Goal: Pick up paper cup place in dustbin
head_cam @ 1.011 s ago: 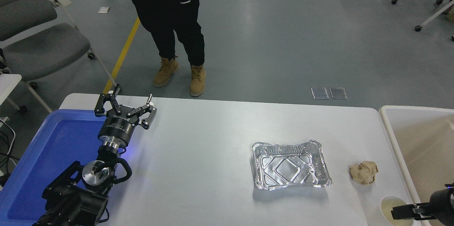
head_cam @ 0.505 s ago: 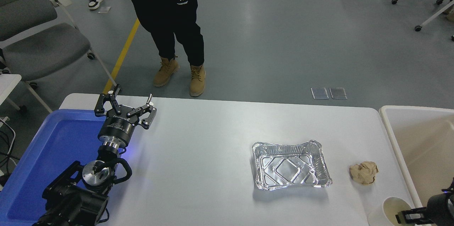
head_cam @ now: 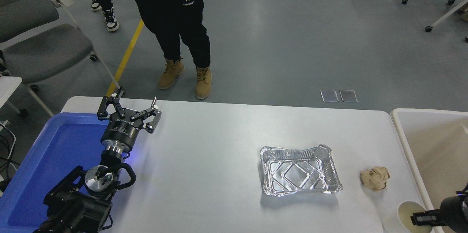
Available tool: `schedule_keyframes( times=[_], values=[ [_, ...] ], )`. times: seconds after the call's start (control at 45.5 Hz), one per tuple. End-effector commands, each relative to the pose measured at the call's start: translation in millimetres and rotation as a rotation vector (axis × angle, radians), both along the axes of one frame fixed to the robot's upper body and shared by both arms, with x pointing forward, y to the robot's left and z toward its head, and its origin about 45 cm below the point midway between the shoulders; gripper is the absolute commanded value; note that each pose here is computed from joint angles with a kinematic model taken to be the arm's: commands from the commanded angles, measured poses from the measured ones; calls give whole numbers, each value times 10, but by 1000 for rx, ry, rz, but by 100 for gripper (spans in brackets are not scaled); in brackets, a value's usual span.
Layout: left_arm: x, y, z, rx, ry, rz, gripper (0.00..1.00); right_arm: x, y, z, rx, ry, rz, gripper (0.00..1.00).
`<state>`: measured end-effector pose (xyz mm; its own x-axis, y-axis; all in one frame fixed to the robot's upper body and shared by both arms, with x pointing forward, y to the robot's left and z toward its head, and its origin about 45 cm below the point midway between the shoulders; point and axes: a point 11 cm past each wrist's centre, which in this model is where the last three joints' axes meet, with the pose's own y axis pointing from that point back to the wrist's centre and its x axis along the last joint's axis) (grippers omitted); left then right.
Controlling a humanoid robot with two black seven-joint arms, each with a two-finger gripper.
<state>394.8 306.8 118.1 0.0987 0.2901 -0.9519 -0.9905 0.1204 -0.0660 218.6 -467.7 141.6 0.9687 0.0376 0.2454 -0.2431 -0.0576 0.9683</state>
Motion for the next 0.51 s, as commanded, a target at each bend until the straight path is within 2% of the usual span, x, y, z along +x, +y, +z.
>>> schedule_keyframes(
  times=[0.0,0.374,0.484],
  values=[
    [0,-1,0,1,0,-1,99,272,-26,577,25,-75,-40,0],
    [-1,-4,-2,2,0,-2,99,693,109,1975,2,-92,26,0],
    [-1,-4,-2,2,0,-2,99,926,250,2474,-4,-245,70,0]
  ],
)
